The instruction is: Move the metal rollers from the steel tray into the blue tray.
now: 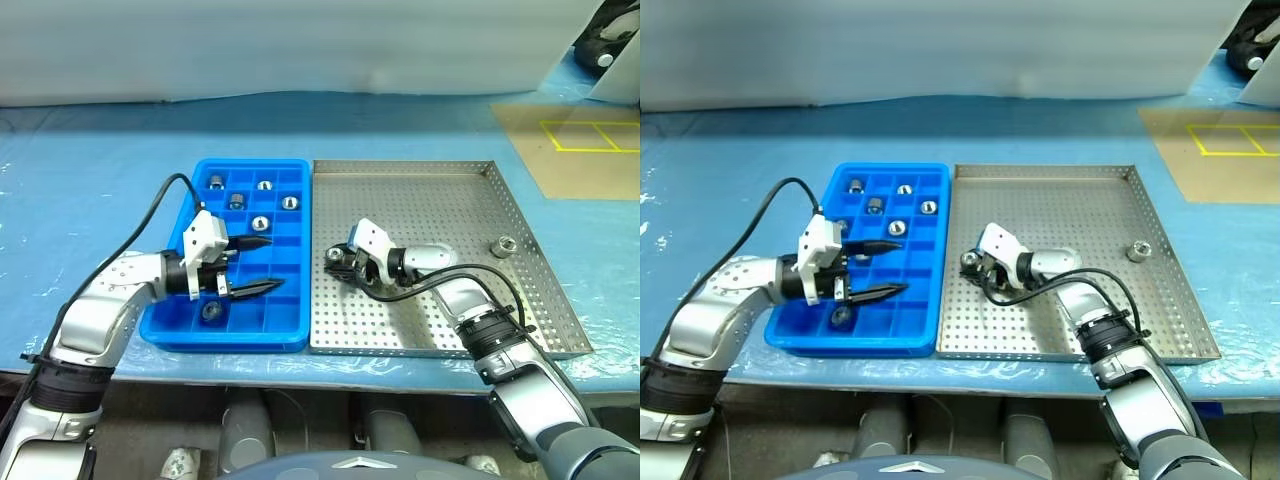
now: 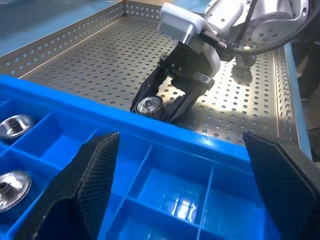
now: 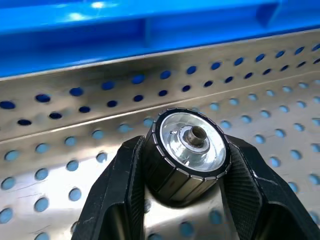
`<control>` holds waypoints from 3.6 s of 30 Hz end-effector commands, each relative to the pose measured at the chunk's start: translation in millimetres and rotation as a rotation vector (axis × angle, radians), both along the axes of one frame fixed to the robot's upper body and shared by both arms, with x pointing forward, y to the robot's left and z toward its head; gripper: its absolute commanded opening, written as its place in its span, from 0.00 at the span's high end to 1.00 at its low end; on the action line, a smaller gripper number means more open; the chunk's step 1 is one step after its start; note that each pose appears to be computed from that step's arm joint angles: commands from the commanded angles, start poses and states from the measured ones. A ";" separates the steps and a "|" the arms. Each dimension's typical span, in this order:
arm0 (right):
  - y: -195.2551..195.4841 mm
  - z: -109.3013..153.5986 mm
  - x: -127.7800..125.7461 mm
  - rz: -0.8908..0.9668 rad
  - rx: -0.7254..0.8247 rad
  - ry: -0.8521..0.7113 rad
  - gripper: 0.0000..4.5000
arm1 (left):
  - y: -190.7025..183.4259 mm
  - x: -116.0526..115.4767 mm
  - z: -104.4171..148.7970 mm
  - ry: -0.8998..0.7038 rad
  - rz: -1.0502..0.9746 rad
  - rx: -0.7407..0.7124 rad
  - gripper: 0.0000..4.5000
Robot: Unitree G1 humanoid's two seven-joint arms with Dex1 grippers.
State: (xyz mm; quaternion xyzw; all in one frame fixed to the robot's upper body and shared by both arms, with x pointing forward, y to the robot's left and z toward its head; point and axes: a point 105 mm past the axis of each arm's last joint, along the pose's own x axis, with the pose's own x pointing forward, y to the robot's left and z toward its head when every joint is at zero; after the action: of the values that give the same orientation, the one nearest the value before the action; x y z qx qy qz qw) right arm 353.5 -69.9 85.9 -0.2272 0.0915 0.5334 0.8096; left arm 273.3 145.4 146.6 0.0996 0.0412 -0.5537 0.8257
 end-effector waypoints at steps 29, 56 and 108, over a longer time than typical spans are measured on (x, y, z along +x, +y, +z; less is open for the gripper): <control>126.5 30.4 -34.5 0.499 0.098 0.003 0.59 | 54.6 -46.4 10.4 -0.026 0.285 0.052 0.07; 36.1 92.2 29.3 0.080 0.238 -0.065 0.32 | 3.3 5.3 24.0 -0.092 0.083 -0.063 0.07; -230.7 2.6 25.7 -1.028 0.030 -0.111 0.32 | -111.3 23.9 -9.7 -0.043 -0.408 -0.145 0.07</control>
State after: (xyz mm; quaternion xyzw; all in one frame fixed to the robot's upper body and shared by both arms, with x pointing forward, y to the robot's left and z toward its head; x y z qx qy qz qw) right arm 380.7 -289.2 92.5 -0.1625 0.1320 0.0763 0.9749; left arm 298.6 33.0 126.3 0.0534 -0.0163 -0.7109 0.7011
